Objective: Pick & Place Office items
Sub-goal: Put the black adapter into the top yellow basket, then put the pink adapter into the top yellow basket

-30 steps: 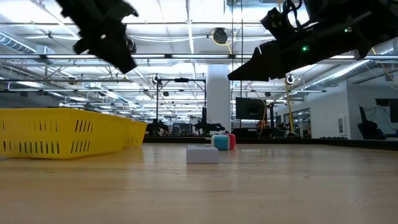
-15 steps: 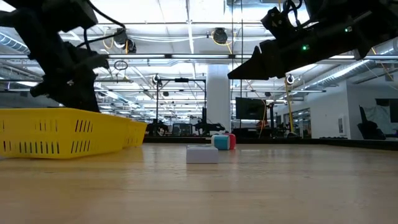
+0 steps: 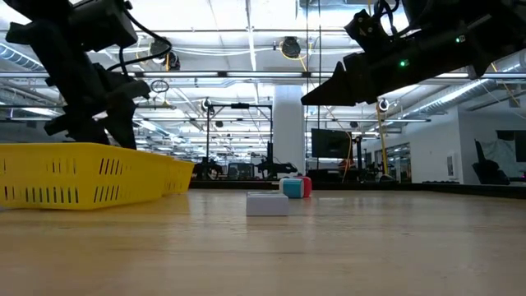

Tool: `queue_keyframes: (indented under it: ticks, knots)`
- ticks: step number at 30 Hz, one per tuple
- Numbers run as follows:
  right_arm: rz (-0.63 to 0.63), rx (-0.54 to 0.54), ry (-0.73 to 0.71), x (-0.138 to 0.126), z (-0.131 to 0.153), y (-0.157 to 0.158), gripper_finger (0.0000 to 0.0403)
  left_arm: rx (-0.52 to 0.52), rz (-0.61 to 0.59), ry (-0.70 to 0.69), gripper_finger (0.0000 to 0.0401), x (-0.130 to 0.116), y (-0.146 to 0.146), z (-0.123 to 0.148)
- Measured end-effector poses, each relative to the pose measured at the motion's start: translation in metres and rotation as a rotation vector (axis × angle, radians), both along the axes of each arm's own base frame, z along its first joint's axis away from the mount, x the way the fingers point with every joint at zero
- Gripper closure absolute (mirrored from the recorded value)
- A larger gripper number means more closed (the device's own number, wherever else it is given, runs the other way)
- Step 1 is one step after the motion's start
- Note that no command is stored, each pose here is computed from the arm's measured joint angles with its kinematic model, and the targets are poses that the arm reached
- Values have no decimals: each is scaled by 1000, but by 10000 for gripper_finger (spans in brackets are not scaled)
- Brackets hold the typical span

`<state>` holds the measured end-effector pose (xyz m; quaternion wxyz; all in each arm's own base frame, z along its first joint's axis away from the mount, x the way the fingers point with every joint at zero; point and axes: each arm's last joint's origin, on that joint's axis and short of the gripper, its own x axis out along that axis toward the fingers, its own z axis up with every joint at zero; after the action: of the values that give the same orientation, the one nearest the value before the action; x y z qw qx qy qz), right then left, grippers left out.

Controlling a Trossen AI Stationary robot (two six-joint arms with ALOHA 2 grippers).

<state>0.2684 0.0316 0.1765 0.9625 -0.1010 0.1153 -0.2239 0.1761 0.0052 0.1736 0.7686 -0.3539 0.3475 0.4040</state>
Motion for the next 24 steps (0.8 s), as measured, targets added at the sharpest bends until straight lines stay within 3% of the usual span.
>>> queue_keyframes:
  ticks: [5,12,24]
  knots:
    - [0,0,0,0,0,0,117,0,4,-2,167,0,0,0]
    - [0,0,0,0,0,0,117,11,9,-1,194,0,1,0]
    - [0,0,0,0,0,0,117,164,38,-57,211,5,4,5]
